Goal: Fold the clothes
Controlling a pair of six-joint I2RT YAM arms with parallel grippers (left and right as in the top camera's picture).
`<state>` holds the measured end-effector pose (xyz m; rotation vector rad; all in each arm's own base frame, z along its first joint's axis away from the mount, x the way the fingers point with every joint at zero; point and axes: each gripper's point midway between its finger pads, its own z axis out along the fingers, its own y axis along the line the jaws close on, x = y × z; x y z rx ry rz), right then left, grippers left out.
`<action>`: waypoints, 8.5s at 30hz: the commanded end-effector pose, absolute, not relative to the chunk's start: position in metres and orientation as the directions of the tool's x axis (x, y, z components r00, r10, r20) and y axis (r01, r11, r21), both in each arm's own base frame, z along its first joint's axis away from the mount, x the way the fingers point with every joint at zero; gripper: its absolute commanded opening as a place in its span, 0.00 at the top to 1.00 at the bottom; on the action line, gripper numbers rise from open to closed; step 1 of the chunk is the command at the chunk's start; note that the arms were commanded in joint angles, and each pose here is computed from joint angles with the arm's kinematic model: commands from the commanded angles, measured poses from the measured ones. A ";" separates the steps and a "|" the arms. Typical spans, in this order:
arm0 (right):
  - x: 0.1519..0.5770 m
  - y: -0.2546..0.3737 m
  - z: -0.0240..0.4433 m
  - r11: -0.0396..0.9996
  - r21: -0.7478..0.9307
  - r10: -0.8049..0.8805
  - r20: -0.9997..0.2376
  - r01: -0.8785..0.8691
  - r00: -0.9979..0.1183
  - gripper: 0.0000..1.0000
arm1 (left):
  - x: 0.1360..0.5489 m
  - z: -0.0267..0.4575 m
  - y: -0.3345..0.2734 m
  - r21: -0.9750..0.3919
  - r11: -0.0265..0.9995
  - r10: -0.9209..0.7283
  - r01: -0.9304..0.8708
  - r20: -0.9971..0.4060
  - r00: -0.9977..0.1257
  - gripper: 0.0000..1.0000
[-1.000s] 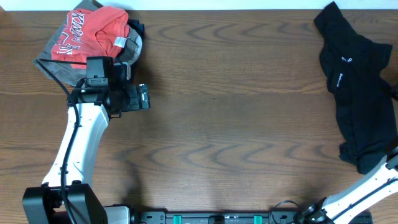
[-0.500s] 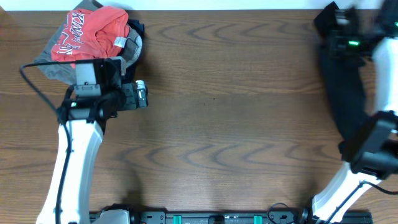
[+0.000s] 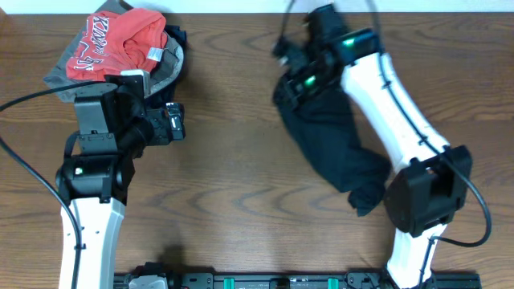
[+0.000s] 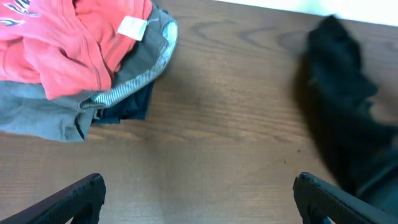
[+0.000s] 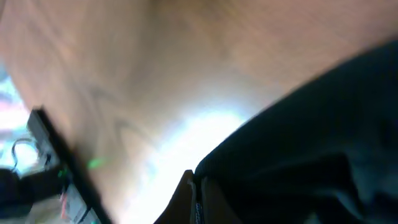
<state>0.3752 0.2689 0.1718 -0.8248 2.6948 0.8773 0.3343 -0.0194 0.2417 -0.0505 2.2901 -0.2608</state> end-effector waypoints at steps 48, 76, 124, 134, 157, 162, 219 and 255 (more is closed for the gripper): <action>0.402 -0.039 0.276 0.994 0.102 0.076 -0.443 0.034 -0.893 0.99 | 0.369 0.265 -0.049 -0.270 0.939 -0.100 0.213 -0.806 -0.584 0.02; 0.461 -0.026 0.190 0.929 0.370 0.135 -0.326 0.005 -0.936 0.47 | 0.349 0.060 -0.153 -0.297 0.852 0.313 0.431 -0.371 -0.874 0.02; 0.432 0.062 0.183 0.915 0.381 -0.053 -0.218 -0.135 -0.975 0.69 | 0.379 0.080 -0.176 -0.197 0.850 0.357 0.488 -0.465 -0.810 0.94; 0.401 0.104 0.189 0.851 0.489 -0.140 -0.141 -0.192 -0.980 0.72 | 0.406 0.230 -0.140 -0.189 0.904 0.159 0.385 -0.686 -0.710 0.94; 0.423 0.089 0.183 0.889 0.384 -0.169 -0.227 -0.248 -0.959 0.28 | 0.418 0.139 -0.165 -0.189 0.872 0.302 0.451 -0.518 -0.800 0.28; 0.426 0.083 0.183 0.896 0.374 -0.159 -0.236 -0.240 -0.959 0.28 | 0.415 0.080 -0.168 -0.222 0.876 0.323 0.429 -0.393 -0.861 0.28; 0.382 0.123 0.170 0.879 0.396 -0.255 -0.078 -0.264 -0.964 0.45 | 0.417 0.264 -0.125 0.037 0.975 0.172 0.220 -0.751 -0.638 0.94; 0.381 0.201 0.020 0.978 0.163 -0.100 -0.167 -0.127 -0.981 0.61 | 0.417 0.261 -0.121 0.041 0.978 0.166 0.203 -0.742 -0.650 0.94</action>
